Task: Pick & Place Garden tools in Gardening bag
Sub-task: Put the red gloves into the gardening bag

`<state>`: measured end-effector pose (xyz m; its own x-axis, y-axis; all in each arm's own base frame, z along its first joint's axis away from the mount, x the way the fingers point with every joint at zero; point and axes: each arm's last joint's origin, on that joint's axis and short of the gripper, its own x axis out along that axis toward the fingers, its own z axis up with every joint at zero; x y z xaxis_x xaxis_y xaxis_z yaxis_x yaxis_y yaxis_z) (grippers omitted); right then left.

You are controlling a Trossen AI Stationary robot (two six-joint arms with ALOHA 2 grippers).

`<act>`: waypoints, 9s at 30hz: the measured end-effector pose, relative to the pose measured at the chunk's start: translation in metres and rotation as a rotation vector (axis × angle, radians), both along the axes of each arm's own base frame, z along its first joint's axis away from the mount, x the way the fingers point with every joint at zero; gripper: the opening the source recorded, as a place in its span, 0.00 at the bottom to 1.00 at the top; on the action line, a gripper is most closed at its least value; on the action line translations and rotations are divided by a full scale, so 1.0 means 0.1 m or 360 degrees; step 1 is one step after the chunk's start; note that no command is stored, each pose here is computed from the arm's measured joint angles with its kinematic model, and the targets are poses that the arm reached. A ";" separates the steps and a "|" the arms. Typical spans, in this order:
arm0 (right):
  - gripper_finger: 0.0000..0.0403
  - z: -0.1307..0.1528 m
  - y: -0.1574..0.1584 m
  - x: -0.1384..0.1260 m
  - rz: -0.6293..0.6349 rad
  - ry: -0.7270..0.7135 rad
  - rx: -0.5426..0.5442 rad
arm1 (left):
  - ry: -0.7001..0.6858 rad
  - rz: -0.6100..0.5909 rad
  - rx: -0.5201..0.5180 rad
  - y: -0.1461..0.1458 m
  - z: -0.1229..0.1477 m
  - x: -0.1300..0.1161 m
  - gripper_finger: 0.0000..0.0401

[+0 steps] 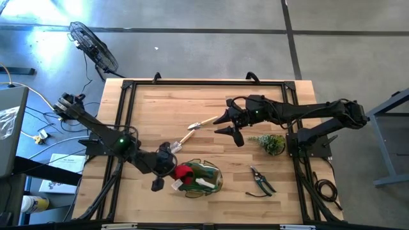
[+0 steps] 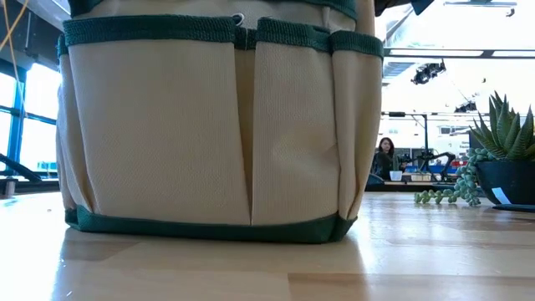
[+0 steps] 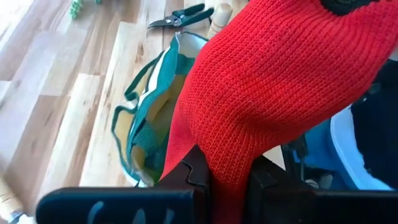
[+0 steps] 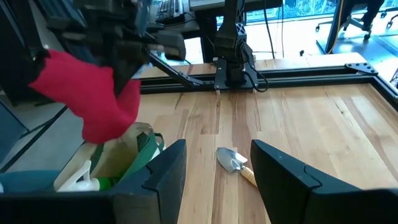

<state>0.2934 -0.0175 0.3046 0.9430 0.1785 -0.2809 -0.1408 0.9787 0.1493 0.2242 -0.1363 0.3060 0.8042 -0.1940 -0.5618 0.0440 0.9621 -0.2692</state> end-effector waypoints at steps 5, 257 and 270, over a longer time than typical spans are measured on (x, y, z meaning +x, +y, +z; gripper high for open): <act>0.42 -0.03 0.00 0.00 0.0001 0.0044 0.0001 | 0.0064 0.0003 0.0041 -0.01 0.04 0.02 0.08; 0.42 -0.16 -0.01 0.01 -0.0030 0.0200 -0.0039 | 0.0949 -0.0295 0.0031 0.19 -0.51 1.27 0.62; 0.42 -0.17 0.00 0.01 -0.0023 0.0211 -0.0029 | 0.0927 -0.0242 0.0058 0.20 -0.51 1.28 0.63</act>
